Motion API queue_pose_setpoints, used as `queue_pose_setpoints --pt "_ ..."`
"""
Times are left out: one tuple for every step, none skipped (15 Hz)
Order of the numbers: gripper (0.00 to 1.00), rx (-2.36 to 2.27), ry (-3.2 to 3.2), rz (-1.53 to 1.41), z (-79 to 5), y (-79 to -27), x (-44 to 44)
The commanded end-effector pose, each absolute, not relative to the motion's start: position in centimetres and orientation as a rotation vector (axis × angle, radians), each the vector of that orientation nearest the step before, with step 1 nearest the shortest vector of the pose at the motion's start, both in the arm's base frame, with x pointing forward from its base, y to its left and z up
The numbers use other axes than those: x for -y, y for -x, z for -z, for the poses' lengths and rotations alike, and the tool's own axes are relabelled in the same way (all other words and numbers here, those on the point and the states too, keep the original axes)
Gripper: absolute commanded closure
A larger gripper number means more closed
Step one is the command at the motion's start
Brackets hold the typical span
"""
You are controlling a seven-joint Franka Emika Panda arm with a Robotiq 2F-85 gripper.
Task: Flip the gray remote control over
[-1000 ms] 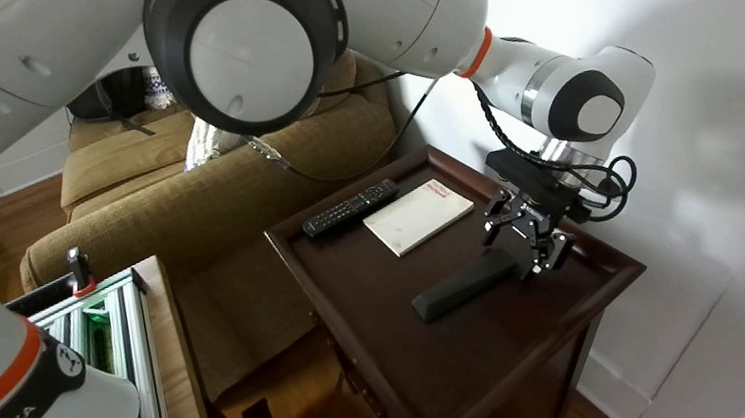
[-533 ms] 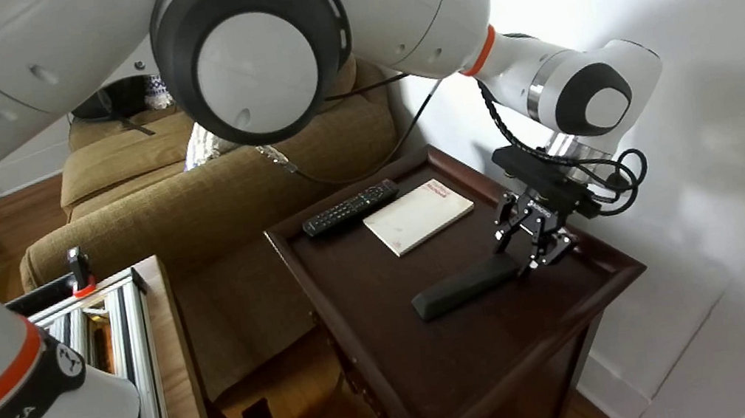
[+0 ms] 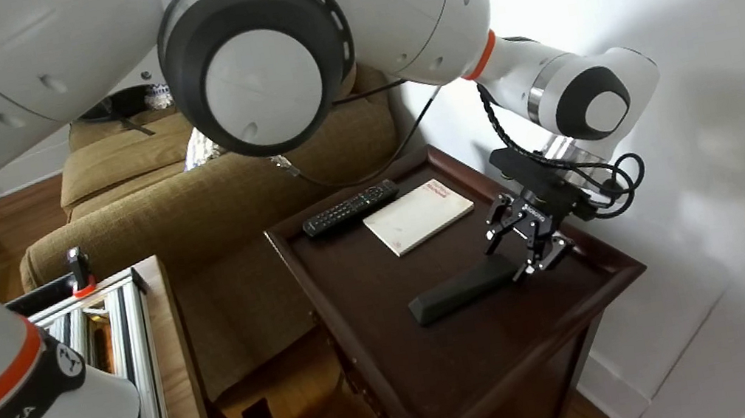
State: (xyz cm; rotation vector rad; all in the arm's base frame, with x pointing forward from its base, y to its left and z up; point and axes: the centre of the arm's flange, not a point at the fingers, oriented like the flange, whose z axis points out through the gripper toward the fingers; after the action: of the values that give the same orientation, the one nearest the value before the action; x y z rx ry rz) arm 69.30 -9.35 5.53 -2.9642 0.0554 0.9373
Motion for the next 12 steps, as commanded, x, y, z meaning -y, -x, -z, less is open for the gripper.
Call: queue_pose_setpoints --pt "0.0 -0.025 2.943 -0.999 -4.4 -70.2 9.5" --pt "0.03 -0.024 2.94 -1.009 -4.3 -70.1 9.5" --pt "0.29 -0.022 2.936 -1.015 -4.2 -70.0 9.4" --pt "0.29 -0.023 2.935 -1.016 -4.2 -70.0 9.3" --pt "0.31 -0.022 2.936 -1.016 -4.3 -70.0 9.2" --pt "0.39 -0.021 2.942 -1.015 -4.3 -70.0 9.1" --pt "0.47 -0.016 2.945 -1.015 -4.3 -70.0 9.1" --pt "0.55 -0.017 2.957 -1.014 -4.4 -70.0 9.1" --pt "0.62 -0.022 2.967 -1.008 -4.5 -70.0 9.2" --pt "0.7 -0.024 2.977 -0.993 -4.8 -70.0 9.3" --pt "0.74 -0.025 2.992 -0.969 -5.4 -69.9 9.2" --pt "0.74 -0.017 3.012 -0.938 -6.0 -69.8 9.1"
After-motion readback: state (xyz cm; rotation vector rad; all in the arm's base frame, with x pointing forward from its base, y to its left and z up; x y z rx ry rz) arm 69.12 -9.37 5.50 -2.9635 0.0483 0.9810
